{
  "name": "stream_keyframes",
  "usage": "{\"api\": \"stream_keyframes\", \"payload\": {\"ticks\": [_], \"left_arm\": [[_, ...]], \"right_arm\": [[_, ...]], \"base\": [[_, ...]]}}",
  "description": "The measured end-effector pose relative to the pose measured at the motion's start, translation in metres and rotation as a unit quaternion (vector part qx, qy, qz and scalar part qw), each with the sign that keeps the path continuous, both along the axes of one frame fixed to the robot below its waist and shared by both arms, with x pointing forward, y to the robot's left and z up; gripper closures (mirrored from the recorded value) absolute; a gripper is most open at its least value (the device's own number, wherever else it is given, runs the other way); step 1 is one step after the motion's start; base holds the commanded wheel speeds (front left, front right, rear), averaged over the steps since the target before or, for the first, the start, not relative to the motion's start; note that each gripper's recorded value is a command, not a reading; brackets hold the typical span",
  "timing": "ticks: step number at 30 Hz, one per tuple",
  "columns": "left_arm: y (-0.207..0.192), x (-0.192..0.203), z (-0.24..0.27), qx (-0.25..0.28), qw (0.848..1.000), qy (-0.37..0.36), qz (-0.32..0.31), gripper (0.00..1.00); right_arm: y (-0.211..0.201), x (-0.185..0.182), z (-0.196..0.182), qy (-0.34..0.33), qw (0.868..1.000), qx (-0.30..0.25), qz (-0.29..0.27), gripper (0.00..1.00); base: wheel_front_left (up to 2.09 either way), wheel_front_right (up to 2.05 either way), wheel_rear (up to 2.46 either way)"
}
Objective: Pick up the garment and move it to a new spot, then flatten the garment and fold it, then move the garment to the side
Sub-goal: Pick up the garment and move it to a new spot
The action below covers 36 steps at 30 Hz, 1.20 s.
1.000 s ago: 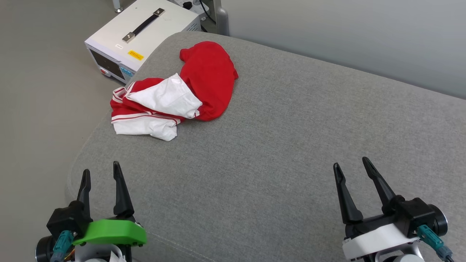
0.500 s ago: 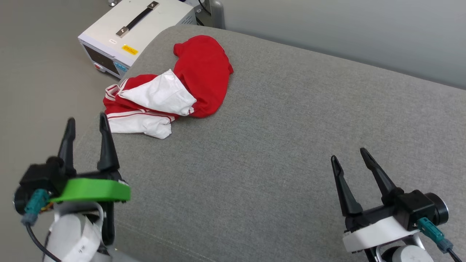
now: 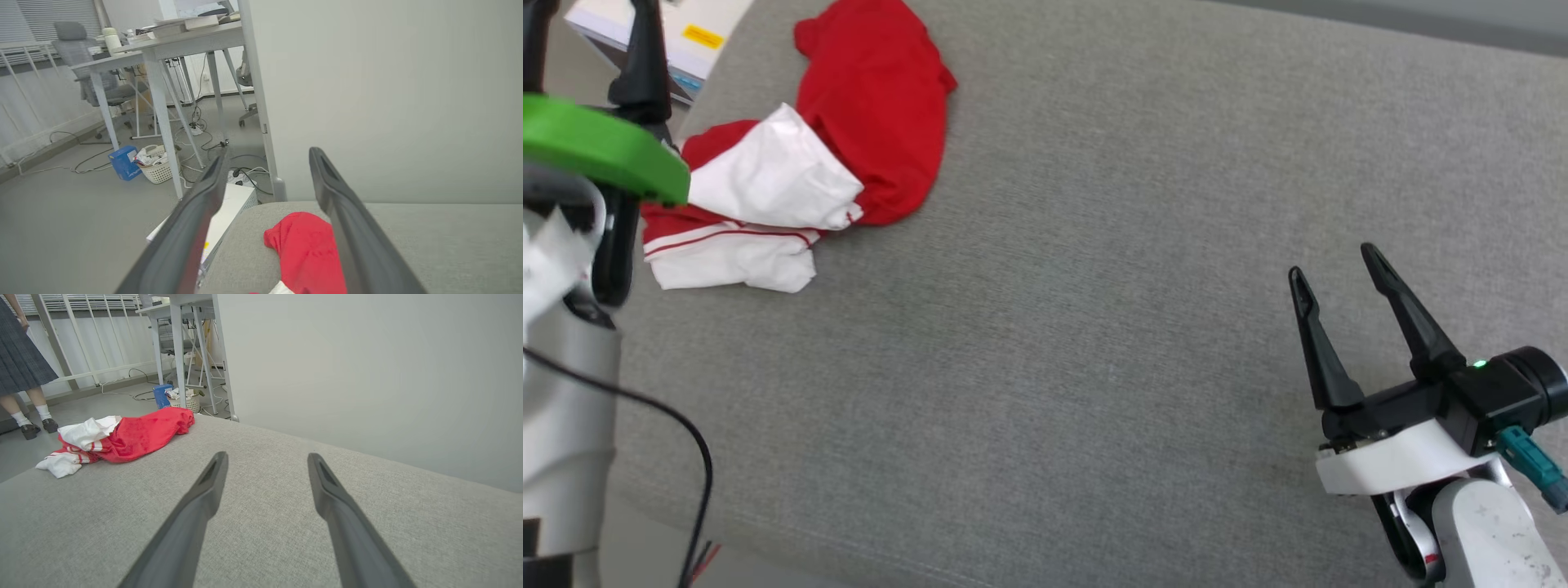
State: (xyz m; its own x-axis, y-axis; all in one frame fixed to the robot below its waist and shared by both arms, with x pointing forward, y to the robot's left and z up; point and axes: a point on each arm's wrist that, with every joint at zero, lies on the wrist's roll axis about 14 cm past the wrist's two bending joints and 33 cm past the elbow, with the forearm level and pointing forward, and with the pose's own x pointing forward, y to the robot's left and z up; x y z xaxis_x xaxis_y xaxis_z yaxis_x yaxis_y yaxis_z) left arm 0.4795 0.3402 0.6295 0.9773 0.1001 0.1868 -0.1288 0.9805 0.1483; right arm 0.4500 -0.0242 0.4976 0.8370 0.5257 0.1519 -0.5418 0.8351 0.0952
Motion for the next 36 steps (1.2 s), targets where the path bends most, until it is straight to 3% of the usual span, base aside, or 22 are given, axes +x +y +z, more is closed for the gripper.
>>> {"api": "stream_keyframes", "payload": {"ticks": [3,6,9,16,20,24,28,31,32,33,36], "left_arm": [[-0.010,0.024,-0.023,-0.012,0.996,0.079,-0.024,0.00],[-0.020,0.039,-0.059,-0.031,0.980,0.192,-0.044,0.00],[-0.033,0.041,-0.102,-0.043,0.948,0.310,-0.065,0.00],[-0.040,0.023,-0.181,0.011,0.856,0.511,-0.075,0.00],[-0.042,0.010,-0.223,0.021,0.808,0.584,-0.076,0.00],[-0.044,0.001,-0.259,0.031,0.771,0.632,-0.077,0.00],[-0.039,0.004,-0.276,0.043,0.751,0.655,-0.068,0.00],[-0.036,0.008,-0.281,0.041,0.747,0.660,-0.065,0.00],[-0.035,0.009,-0.282,0.039,0.747,0.660,-0.065,0.37],[-0.035,0.010,-0.282,0.040,0.748,0.659,-0.065,1.00],[-0.032,0.013,-0.279,0.036,0.763,0.642,-0.065,1.00]], "right_arm": [[-0.007,0.006,-0.006,0.004,1.000,-0.002,-0.009,0.00],[-0.014,0.012,-0.012,0.008,1.000,-0.004,-0.019,0.00],[-0.020,0.017,-0.018,0.012,1.000,-0.005,-0.027,0.00],[-0.033,0.027,-0.031,0.021,0.999,-0.012,-0.043,0.00],[-0.040,0.033,-0.040,0.027,0.998,-0.017,-0.051,0.00],[-0.046,0.037,-0.051,0.036,0.997,-0.021,-0.058,0.00],[-0.050,0.039,-0.060,0.044,0.997,-0.024,-0.062,0.00],[-0.053,0.039,-0.063,0.049,0.996,-0.025,-0.067,0.00],[-0.054,0.039,-0.064,0.050,0.996,-0.026,-0.069,0.00],[-0.054,0.039,-0.064,0.050,0.996,-0.026,-0.070,0.00],[-0.054,0.039,-0.062,0.049,0.996,-0.024,-0.072,0.00]], "base": [[0.00,0.00,0.00],[0.00,0.00,0.00],[0.00,0.00,0.00],[0.00,0.00,0.00],[0.00,0.00,0.00],[0.00,0.00,0.00],[0.00,0.00,0.00],[0.00,0.00,0.00],[0.00,0.00,0.00],[0.00,0.00,0.00],[0.00,0.00,0.00]]}}
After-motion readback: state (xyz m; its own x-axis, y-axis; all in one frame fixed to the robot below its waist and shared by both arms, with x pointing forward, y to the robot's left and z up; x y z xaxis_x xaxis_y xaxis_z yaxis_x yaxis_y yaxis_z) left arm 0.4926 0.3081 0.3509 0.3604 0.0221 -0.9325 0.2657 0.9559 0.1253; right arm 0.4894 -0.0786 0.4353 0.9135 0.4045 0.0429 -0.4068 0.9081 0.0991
